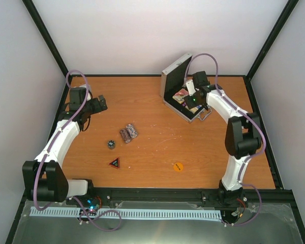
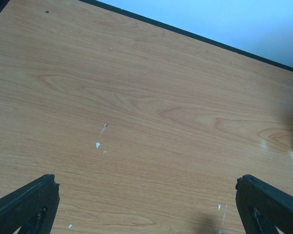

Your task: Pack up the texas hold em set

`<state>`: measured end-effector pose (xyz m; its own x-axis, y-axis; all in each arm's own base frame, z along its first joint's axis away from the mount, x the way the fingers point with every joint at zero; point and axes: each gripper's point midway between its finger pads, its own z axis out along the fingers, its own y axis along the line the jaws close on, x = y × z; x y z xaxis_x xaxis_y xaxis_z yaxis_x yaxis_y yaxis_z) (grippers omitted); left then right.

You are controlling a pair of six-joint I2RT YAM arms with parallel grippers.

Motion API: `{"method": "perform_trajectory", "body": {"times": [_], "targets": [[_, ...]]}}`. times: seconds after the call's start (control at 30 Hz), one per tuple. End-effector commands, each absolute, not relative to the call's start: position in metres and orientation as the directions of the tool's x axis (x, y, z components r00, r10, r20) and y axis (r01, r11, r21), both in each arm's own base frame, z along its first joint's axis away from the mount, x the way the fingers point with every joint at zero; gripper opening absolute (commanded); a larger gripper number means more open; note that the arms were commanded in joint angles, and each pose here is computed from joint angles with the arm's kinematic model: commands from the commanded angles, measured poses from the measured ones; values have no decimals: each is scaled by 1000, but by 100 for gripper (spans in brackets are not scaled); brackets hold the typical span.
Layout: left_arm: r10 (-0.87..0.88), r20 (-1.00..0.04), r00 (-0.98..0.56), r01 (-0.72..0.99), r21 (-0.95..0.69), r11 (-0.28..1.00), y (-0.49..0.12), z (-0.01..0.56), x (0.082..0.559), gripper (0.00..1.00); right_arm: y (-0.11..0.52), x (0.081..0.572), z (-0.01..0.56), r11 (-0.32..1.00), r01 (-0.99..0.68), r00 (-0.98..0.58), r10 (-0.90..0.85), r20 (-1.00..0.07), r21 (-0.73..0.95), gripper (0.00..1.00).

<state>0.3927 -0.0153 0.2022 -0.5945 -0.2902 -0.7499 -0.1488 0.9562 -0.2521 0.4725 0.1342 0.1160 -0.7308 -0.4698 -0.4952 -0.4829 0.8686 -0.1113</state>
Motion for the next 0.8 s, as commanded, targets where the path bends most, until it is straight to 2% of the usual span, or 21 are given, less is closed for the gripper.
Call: {"method": "perform_trajectory", "body": {"times": [0.0,0.2,0.4,0.57,0.63,0.7,0.77], "targets": [[-276,-768,-578,-145,-236,961,-13,215,388,100,117,450,145,893,-417,-723,-439,-534,-171,54],[-276,-740,-614,-162,-225,961,-11,210,378,100,96,409,171,932,-318,-716,-357,-599,-175,60],[-274,-717,-641,-201,-188,961,-4,207,358,100,86,372,179,976,-207,-731,-198,-653,-64,79],[-281,-691,-666,-226,-172,959,-1,208,348,100,97,344,178,968,-243,-770,-158,-618,56,79],[-289,-686,-668,-236,-173,956,0,208,343,100,95,336,178,972,-223,-771,-131,-623,72,86],[-292,-690,-662,-236,-178,955,0,209,338,100,94,329,183,974,-204,-750,-88,-656,102,99],[-296,-686,-665,-239,-181,954,0,207,333,100,101,320,178,963,-216,-751,-58,-658,162,100]]}}
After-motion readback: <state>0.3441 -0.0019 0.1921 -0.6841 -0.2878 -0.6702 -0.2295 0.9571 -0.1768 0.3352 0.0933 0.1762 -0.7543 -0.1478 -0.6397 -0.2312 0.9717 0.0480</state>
